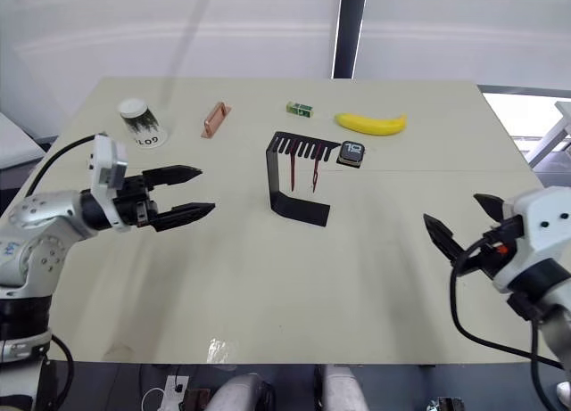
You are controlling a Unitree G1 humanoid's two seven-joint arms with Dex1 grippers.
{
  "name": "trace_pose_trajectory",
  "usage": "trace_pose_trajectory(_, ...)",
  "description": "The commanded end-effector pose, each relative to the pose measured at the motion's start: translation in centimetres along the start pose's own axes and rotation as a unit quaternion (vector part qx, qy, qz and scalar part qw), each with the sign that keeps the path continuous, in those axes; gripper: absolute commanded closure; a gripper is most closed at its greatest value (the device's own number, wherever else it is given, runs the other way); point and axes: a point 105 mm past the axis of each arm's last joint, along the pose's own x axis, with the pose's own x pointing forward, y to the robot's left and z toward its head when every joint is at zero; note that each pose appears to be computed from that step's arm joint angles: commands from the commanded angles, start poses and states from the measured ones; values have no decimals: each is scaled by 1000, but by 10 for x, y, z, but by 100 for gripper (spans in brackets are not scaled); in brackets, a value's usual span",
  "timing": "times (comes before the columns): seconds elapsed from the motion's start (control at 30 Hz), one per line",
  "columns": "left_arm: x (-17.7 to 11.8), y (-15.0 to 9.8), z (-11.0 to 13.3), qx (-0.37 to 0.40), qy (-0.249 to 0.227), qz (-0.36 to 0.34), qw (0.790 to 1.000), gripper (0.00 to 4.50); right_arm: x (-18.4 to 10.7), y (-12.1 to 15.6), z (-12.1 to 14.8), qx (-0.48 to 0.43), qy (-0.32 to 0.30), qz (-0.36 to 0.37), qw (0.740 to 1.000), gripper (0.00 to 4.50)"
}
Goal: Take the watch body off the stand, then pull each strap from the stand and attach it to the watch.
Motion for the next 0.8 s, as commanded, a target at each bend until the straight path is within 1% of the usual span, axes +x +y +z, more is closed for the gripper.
trace_pose_trajectory(0.03, 20, -9, 22, 30, -31, -55, 998, 4, 8, 32, 20, 14, -38, 7, 999, 0)
trace_pose_trajectory(0.17, 37, -12, 35, 66, -47, -86, 993, 4, 23, 48, 35, 61, -65, -11, 996, 0)
trace_pose_trajectory(0.3, 44, -8, 48, 80, -67, -94, 990, 4, 36, 68, 47, 63, -72, -5, 995, 0)
trace_pose_trajectory(0.4, 46, -10, 49, 91, -65, -107, 988, 4, 46, 77, 56, 67, -76, -3, 995, 0)
trace_pose_trajectory(0.53, 47, -13, 44, 103, -61, -112, 986, 4, 51, 81, 58, 64, -68, -8, 996, 0)
trace_pose_trajectory(0.67, 49, -19, 46, 112, -68, -117, 984, 4, 63, 86, 58, 75, -48, -11, 996, 0)
trace_pose_trajectory(0.8, 50, -20, 46, 125, -70, -116, 983, 4, 71, 84, 59, 90, -37, -36, 995, 0)
